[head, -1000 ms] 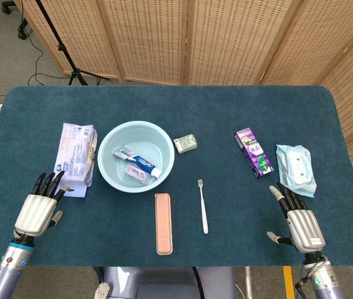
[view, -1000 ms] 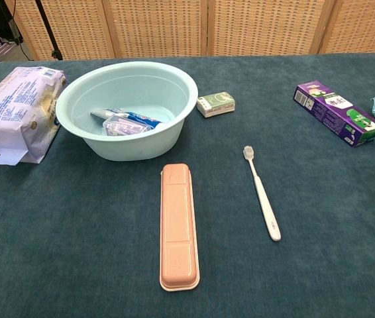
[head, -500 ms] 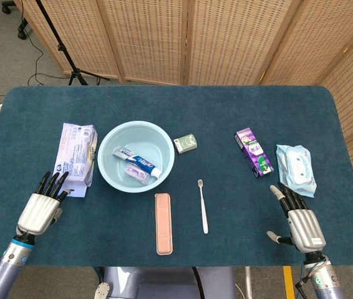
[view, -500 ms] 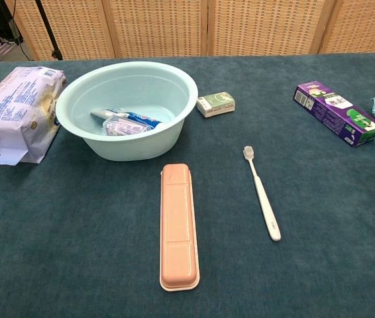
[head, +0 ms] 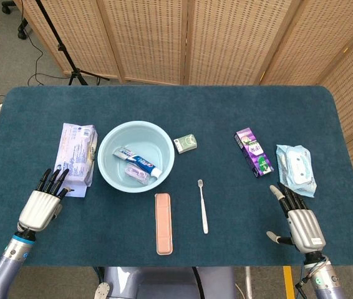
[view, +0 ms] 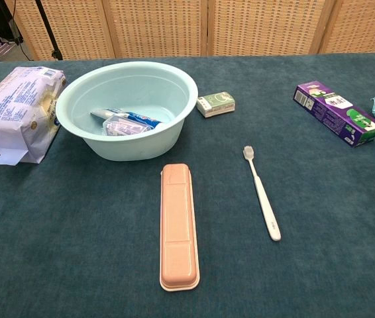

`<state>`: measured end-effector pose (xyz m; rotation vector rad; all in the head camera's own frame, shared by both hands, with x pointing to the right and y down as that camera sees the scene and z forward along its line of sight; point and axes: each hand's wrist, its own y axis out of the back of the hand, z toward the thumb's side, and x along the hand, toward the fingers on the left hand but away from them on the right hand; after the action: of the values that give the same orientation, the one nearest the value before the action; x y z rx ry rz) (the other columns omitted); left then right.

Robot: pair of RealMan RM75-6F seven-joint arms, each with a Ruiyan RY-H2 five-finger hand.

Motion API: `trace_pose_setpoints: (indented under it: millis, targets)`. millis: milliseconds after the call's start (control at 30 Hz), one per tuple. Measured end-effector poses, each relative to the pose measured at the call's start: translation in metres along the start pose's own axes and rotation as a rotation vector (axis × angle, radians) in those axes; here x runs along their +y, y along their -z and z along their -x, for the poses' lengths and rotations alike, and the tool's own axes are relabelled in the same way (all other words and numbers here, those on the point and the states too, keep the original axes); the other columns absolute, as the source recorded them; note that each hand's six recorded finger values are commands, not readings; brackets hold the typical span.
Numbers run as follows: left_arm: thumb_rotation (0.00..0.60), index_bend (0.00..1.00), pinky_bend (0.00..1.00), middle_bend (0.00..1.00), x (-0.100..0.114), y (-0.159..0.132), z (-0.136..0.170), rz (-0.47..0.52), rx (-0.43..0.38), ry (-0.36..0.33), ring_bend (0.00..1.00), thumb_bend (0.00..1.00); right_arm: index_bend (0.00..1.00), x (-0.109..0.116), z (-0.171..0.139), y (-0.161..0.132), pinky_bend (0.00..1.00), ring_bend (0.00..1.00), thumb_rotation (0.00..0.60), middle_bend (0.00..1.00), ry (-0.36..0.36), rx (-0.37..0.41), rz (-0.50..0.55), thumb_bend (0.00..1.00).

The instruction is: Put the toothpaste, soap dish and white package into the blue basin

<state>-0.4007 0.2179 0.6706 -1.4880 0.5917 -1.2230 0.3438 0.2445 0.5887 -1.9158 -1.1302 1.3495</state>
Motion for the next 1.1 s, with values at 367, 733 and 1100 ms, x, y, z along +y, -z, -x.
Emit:
trace_pose_setpoints:
  millis: [367,733,1100]
  targets:
    - [0.600,0.43,0.03,0.00,-0.015,0.008,-0.008,-0.037,0.013,0.005,0.00,0.26,0.03,0.000,0.000,0.000,0.08,0.00,0.600,0.00,-0.002,0.001,0.003,0.09]
    - [0.600,0.49,0.03,0.03,-0.022,0.003,-0.022,-0.041,-0.003,-0.037,0.00,0.29,0.03,0.000,0.000,0.000,0.08,0.00,0.600,0.00,-0.001,0.002,0.005,0.09]
    - [0.600,0.60,0.03,0.06,-0.022,-0.005,-0.024,-0.023,-0.009,-0.073,0.00,0.37,0.03,0.001,0.000,0.000,0.08,0.00,0.600,0.00,-0.003,0.000,0.009,0.09]
